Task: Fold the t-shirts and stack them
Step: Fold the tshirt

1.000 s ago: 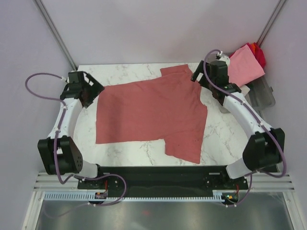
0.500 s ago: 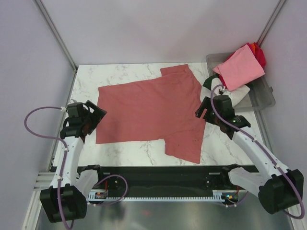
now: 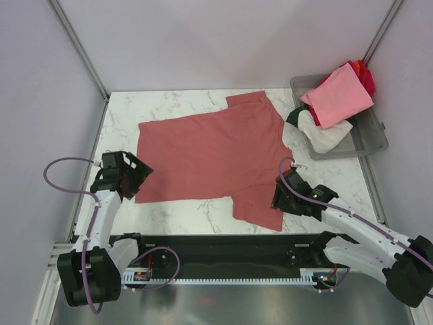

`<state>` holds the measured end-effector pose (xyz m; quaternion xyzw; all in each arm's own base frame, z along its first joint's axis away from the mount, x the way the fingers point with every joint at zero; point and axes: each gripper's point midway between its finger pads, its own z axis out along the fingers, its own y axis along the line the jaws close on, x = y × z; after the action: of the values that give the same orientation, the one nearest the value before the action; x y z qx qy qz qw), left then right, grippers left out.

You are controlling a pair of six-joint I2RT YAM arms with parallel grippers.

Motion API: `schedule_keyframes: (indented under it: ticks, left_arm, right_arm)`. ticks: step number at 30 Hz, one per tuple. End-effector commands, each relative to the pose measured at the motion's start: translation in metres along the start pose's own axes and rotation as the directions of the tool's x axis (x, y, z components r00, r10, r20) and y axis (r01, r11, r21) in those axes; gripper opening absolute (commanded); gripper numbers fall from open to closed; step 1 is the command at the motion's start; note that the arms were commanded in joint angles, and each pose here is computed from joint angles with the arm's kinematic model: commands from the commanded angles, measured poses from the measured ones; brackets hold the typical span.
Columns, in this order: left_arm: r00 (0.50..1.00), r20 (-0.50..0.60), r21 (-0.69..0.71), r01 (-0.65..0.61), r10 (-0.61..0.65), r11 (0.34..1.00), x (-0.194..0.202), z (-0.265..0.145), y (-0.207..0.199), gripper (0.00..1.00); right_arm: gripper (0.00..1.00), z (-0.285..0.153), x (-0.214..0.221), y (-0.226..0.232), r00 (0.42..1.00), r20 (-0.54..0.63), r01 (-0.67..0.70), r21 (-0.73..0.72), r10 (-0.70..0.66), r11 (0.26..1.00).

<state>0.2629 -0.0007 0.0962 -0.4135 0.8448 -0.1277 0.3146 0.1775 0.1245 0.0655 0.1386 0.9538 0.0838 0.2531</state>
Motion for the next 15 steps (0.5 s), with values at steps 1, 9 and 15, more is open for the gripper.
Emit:
schedule_keyframes:
  ticks: [1,9,15]
  left_arm:
    - [0.999,0.041,-0.057,0.034,-0.032,0.998,-0.005,0.006,0.012,0.95]
    - [0.998,0.048,-0.077,0.042,-0.039,0.996,-0.007,0.01,0.014,0.95]
    - [0.992,0.091,-0.106,0.092,-0.082,0.99,-0.008,0.009,0.025,0.92]
  right_arm:
    - [0.63,-0.002,0.019,-0.01,0.998,-0.029,-0.05,0.025,0.051,0.998]
    - [0.54,0.007,0.063,-0.015,0.991,-0.127,-0.04,0.029,0.044,0.999]
    - [0.55,0.012,0.08,-0.019,0.986,-0.163,-0.017,0.073,0.028,0.997]
